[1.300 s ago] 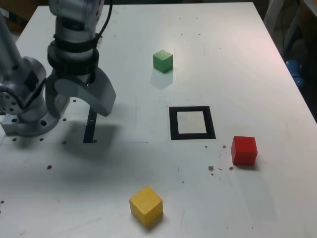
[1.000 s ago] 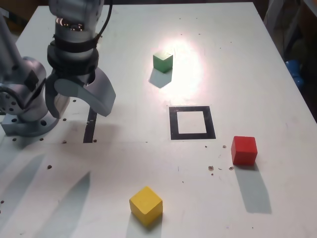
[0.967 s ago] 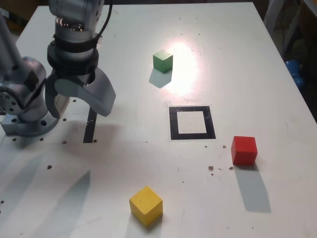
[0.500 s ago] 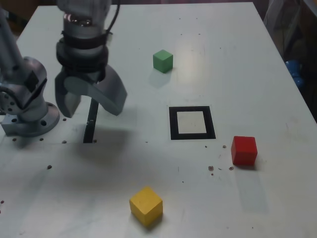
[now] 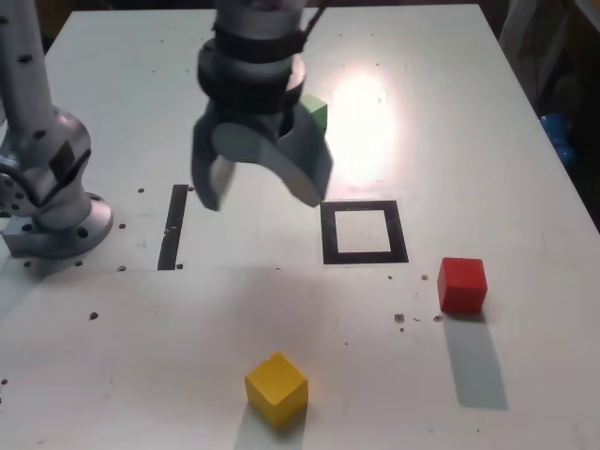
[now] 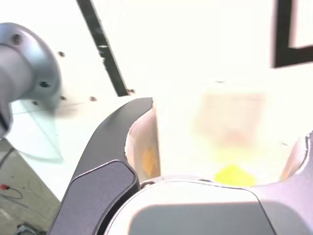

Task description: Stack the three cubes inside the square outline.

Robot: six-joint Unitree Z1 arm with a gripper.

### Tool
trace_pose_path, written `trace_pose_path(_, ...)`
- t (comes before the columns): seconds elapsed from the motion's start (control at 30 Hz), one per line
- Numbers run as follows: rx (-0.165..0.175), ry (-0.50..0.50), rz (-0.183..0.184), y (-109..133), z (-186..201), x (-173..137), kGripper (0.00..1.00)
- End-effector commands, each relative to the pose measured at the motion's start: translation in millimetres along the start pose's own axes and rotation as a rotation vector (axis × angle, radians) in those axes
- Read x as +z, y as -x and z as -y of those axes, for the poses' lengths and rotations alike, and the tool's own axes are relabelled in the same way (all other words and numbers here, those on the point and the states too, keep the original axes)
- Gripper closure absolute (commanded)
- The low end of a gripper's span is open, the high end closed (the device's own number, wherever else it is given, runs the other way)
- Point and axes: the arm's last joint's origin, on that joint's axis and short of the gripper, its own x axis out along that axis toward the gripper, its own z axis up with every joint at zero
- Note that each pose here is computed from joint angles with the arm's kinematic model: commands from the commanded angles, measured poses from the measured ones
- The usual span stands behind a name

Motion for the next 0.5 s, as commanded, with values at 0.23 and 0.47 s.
trace_pose_path(0.23, -0.003, -0.017, 0.04, 21.0, 12.0, 56.3, 0.03)
trace_pose_path(0.47, 0.001, -0.017, 0.052, 23.7, 16.3, 92.8, 0.03)
